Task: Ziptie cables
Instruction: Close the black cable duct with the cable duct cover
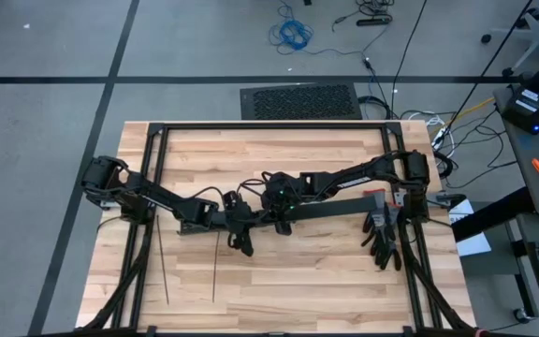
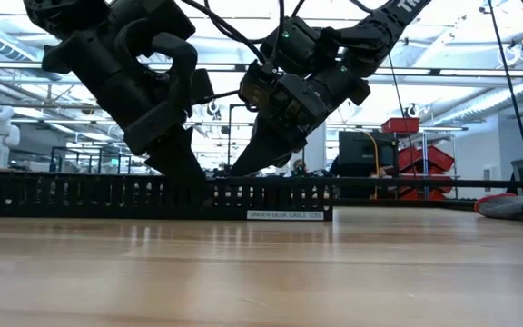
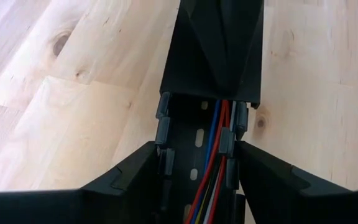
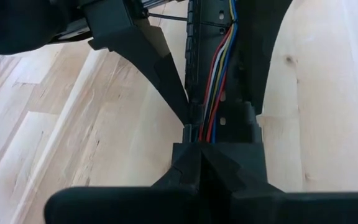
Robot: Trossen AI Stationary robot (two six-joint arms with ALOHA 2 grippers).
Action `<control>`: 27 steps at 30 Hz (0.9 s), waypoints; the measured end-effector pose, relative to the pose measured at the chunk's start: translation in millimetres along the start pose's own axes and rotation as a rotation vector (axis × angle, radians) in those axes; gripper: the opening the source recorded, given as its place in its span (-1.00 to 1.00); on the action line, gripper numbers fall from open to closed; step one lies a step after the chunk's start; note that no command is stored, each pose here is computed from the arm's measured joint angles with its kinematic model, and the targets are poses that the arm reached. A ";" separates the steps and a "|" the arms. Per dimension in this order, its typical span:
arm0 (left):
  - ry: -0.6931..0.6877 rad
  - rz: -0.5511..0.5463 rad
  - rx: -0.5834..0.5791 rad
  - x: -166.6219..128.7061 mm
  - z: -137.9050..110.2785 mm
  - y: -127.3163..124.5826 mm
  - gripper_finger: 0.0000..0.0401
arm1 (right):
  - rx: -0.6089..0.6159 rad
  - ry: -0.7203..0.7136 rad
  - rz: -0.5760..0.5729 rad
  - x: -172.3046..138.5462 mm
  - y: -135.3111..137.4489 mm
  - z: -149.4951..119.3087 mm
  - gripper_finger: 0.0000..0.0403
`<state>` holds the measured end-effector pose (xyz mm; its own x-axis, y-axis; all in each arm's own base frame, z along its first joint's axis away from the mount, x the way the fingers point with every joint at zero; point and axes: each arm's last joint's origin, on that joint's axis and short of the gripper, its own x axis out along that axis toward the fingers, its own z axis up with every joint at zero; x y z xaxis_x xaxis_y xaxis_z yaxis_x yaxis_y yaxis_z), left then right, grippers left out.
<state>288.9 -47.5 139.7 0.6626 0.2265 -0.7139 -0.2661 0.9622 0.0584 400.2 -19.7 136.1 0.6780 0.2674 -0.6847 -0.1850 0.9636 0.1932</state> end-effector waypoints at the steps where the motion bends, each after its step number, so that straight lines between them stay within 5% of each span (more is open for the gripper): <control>1: 0.000 0.000 0.000 0.0 0.0 0.0 0.02 | 0.002 -0.001 -0.002 -0.2 -1.4 0.0 -1.00; 18: -0.001 -0.014 -0.026 -0.1 0.4 -1.0 0.05 | 0.030 0.038 -0.011 -1.2 -7.5 -4.1 -1.00; 27: -0.004 -0.028 -0.035 0.8 3.8 1.7 0.55 | 0.025 0.041 -0.014 -1.1 -7.3 -4.4 -1.00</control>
<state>291.7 -45.1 141.8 0.6731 0.2004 -0.7119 -0.2718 0.9623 0.0138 397.6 -27.0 132.3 0.6504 0.2544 -0.7157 -0.1572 0.9669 0.2008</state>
